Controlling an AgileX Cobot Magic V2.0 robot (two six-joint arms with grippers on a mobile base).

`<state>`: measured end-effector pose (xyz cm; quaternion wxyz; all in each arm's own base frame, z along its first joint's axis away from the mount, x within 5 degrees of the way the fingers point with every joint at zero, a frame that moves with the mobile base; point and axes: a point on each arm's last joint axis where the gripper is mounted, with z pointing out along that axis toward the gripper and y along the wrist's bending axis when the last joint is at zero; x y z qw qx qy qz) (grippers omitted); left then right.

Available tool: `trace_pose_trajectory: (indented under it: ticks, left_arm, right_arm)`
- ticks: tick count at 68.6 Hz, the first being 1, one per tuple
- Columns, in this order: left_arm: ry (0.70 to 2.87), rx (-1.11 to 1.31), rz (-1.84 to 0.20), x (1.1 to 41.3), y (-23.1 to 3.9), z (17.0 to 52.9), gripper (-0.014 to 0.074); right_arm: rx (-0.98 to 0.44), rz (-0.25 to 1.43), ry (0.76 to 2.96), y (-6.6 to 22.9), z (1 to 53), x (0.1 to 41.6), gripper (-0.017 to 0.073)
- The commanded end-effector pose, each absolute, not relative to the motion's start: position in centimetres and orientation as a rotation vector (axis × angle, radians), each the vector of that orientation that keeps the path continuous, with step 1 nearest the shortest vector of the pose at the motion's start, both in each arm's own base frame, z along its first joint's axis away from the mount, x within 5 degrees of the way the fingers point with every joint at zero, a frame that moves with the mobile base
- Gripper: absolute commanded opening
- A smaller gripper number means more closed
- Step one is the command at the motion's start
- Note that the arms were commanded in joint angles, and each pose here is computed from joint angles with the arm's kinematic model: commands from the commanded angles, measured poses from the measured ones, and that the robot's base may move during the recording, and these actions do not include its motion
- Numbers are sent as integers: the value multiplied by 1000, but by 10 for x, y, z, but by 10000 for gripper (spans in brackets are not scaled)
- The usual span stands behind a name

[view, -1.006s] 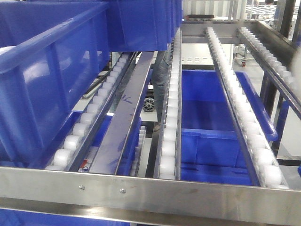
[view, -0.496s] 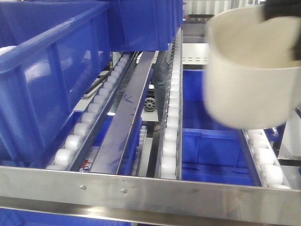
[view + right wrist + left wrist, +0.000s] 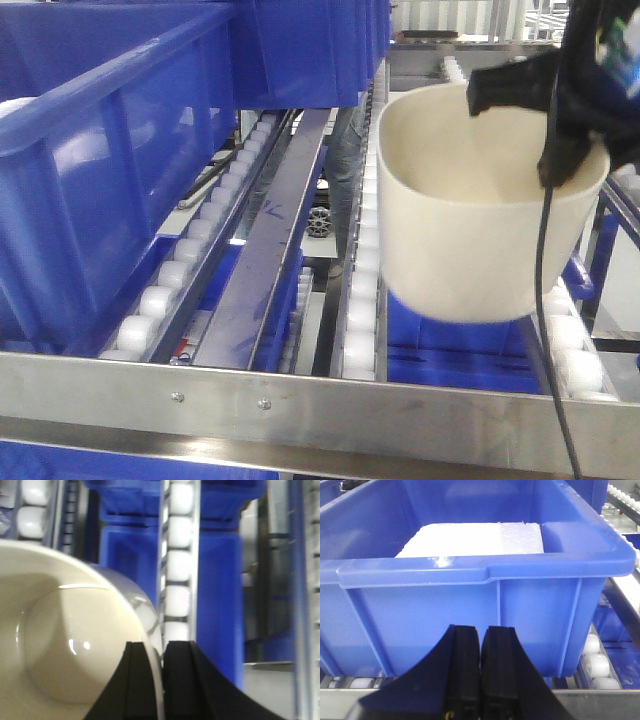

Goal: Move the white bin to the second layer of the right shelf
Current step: 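Move the right gripper forward and lower the bin onto the rollers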

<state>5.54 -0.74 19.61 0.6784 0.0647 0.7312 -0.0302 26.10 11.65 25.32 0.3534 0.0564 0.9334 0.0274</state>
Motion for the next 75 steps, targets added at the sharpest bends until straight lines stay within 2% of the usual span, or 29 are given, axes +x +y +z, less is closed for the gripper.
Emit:
trace_pose_trajectory:
  ticks: [1, 17, 46, 58, 75]
  left_arm:
    - [1578, 138, -76, 56, -8, 192, 85]
    - [1578, 138, -76, 56, -8, 192, 85]
    - [1578, 138, -76, 56, -8, 192, 85]
    - [1578, 138, -76, 56, -8, 192, 85]
    - [1578, 138, -76, 56, -8, 192, 85]
  right_arm:
    - [138, 152, 2339, 114, 264, 263, 63]
    - [153, 98, 2378, 109, 257, 260, 62]
    - [150, 114, 2376, 110, 256, 259, 62]
    - [157, 177, 2374, 113, 252, 258, 65]
    - [161, 173, 2395, 113, 246, 255, 144]
